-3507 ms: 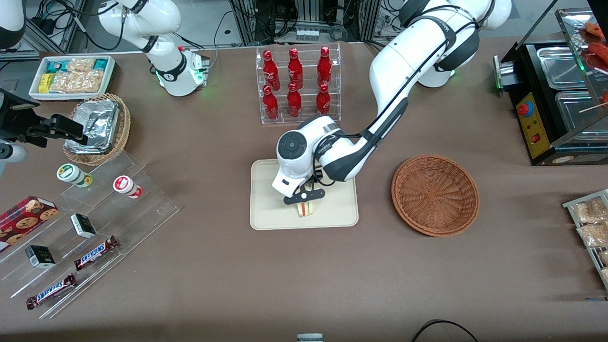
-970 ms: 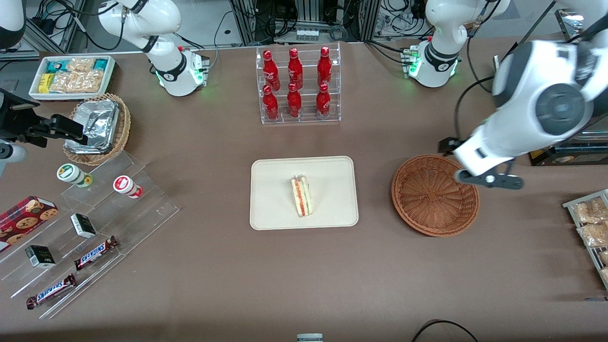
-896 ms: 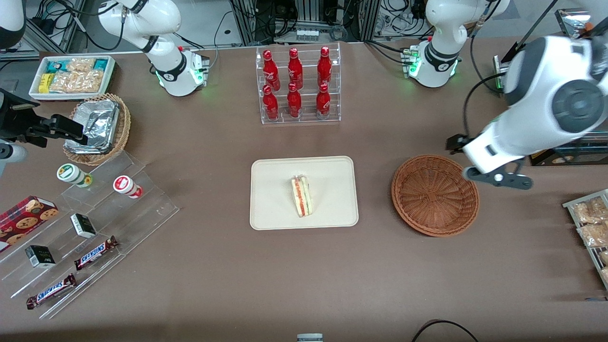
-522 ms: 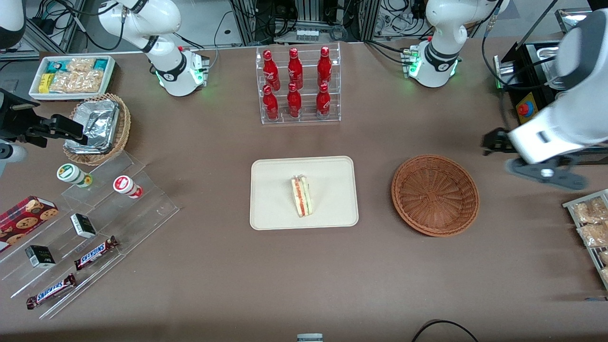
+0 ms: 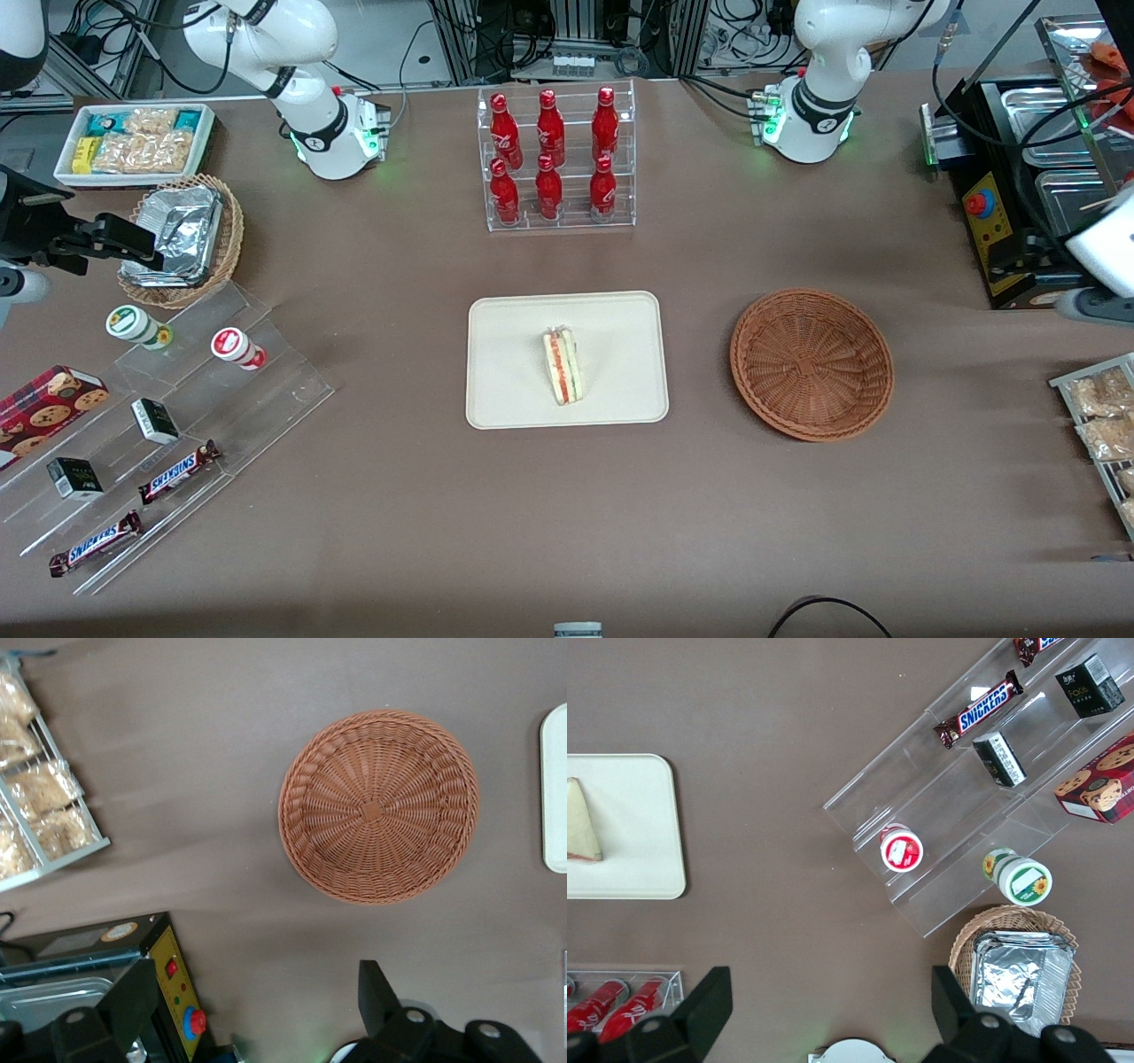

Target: Place sandwich from basket to tray

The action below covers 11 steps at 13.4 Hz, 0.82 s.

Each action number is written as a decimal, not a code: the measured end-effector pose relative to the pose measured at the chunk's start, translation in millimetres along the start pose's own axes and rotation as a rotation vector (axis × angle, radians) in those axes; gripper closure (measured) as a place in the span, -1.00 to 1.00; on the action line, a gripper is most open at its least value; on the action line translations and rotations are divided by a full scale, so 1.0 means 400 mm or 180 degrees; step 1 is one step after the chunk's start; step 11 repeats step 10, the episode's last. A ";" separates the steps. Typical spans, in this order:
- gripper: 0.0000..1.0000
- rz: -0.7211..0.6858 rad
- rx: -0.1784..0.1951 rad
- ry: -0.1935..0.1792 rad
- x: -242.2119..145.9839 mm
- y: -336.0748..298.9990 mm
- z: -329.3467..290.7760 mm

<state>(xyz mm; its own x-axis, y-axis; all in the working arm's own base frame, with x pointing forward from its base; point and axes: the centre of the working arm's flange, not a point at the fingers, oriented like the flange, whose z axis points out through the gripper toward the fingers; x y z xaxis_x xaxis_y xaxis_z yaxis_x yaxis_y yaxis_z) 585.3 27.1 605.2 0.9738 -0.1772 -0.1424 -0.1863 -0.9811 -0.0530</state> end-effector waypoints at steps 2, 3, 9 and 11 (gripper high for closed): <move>-1.00 -0.0093 -0.0037 -0.0030 -0.028 -0.034 -0.011; -1.00 -0.0100 -0.0035 -0.0042 -0.043 -0.031 -0.024; -1.00 -0.0096 -0.0172 -0.0092 -0.114 0.019 -0.062; -1.00 -0.0099 -0.0210 -0.0101 -0.115 0.019 -0.058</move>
